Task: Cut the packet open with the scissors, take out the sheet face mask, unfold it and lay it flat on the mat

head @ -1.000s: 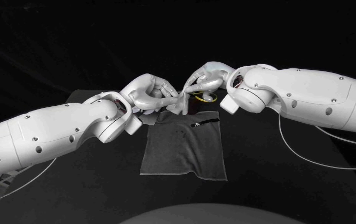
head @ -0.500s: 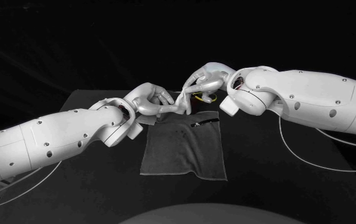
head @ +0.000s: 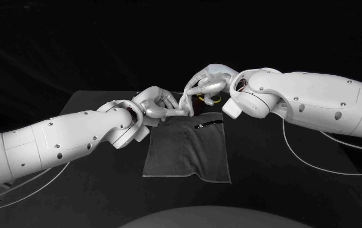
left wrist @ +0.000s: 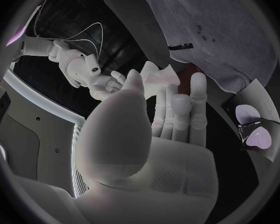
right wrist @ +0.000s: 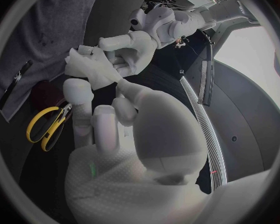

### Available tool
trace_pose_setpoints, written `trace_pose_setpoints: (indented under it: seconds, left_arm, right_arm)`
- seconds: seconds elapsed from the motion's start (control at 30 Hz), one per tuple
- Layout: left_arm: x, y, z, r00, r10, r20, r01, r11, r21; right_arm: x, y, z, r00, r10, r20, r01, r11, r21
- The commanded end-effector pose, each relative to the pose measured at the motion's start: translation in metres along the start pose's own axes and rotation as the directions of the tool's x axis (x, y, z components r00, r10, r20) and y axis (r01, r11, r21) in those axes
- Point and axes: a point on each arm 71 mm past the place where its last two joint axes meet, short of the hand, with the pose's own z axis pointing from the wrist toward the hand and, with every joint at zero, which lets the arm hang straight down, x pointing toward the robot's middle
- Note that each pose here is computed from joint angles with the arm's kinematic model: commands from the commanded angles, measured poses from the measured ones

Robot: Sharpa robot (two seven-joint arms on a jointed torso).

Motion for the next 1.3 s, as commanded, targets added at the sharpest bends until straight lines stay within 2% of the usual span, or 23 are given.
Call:
trace_pose_setpoints:
  seconds: [0.03, 0.43, 0.63, 1.1, 1.3]
  left_arm:
    - [0.0003, -0.0001, 0.0012, 1.0, 0.01, 0.011, -0.01, 1.0, -0.013]
    - [0.0037, -0.0033, 0.0045, 1.0, -0.006, 0.006, 0.006, 1.0, -0.007]
    - [0.0032, -0.0047, 0.0046, 0.999, -0.032, 0.024, 0.032, 0.999, 0.003]
    - [0.0004, -0.003, 0.0041, 0.998, -0.061, 0.032, 0.061, 0.998, 0.008]
    - [-0.0016, -0.0016, 0.0007, 0.998, -0.067, 0.006, 0.067, 0.997, 0.027]
  right_arm:
    - [0.002, 0.0, 0.001, 1.0, 0.008, -0.012, -0.008, 1.0, -0.008]
    - [0.007, 0.0, 0.003, 0.999, 0.007, -0.035, -0.007, 1.0, -0.01]
    - [0.01, -0.001, 0.004, 0.999, 0.007, -0.045, -0.007, 1.0, -0.011]
    - [0.004, -0.006, 0.002, 0.999, 0.004, -0.033, -0.004, 1.0, -0.001]
    - [-0.006, -0.011, 0.001, 0.995, -0.097, -0.008, 0.097, 0.995, -0.009]
